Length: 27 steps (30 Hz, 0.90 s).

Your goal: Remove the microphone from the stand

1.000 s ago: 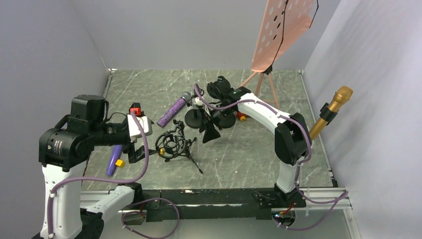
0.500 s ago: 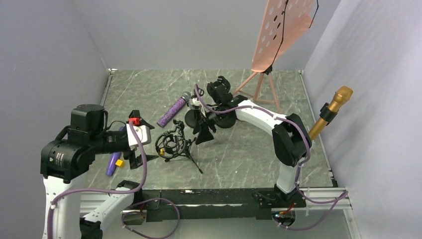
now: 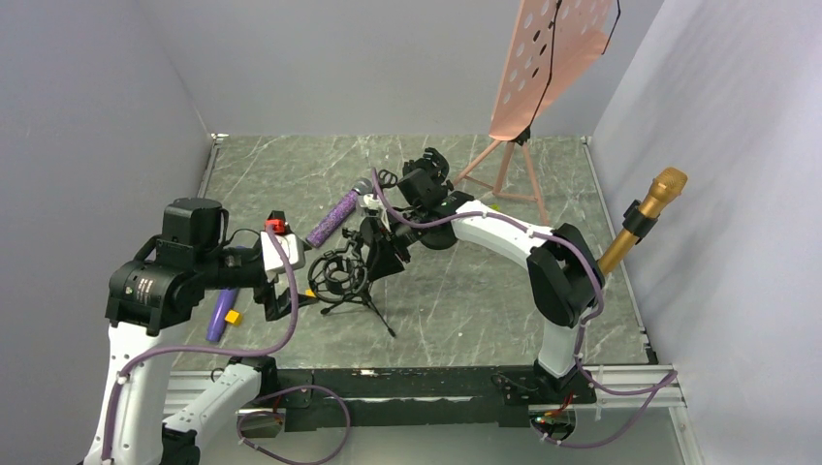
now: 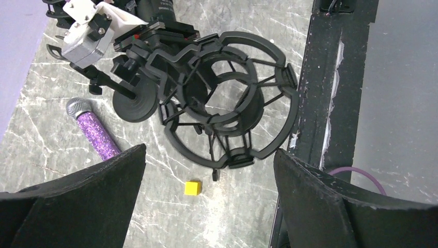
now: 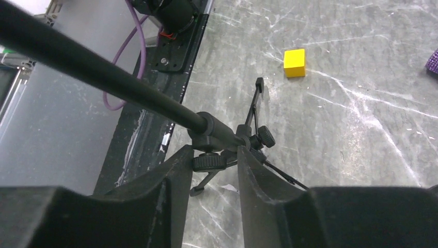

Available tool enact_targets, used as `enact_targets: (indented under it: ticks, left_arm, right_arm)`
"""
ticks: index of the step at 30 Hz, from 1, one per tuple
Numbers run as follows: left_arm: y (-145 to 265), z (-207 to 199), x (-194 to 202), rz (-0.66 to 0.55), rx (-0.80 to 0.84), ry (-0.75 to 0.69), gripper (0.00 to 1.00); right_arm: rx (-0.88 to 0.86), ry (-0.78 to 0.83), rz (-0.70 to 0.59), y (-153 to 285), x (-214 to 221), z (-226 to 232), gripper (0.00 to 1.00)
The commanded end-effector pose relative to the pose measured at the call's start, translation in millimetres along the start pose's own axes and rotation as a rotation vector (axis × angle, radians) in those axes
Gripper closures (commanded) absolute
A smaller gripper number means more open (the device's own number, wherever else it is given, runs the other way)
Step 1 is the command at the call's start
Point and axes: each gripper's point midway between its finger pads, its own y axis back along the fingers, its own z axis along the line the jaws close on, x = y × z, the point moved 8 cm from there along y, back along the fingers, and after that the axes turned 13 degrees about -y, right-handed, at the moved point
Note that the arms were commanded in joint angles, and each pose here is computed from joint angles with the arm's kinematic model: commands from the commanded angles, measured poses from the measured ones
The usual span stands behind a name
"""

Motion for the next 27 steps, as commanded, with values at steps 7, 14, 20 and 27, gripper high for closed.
enact_targets:
  ticks: [7,14,20,27]
  left_arm:
    - [3,5,-10,-0.048,-0.025,-0.061,0.03]
    - [7,3,-17,-0.064,-0.018,-0.063,0.02]
    - [0,0,-13,-0.093,0.014,-0.018,0.02]
    - [-11,7,-17,-0.171,0.058,0.052,0.02]
  right_arm:
    - [0.032,0.094,-0.012,10,-19,12,0.48]
    - [0.028,0.113,0.003,12,-21,12,0.64]
    - [0.064,0.142,-0.004,13,-20,10,0.91]
    - [0.282,0.286,-0.175,21,0,10,1.00]
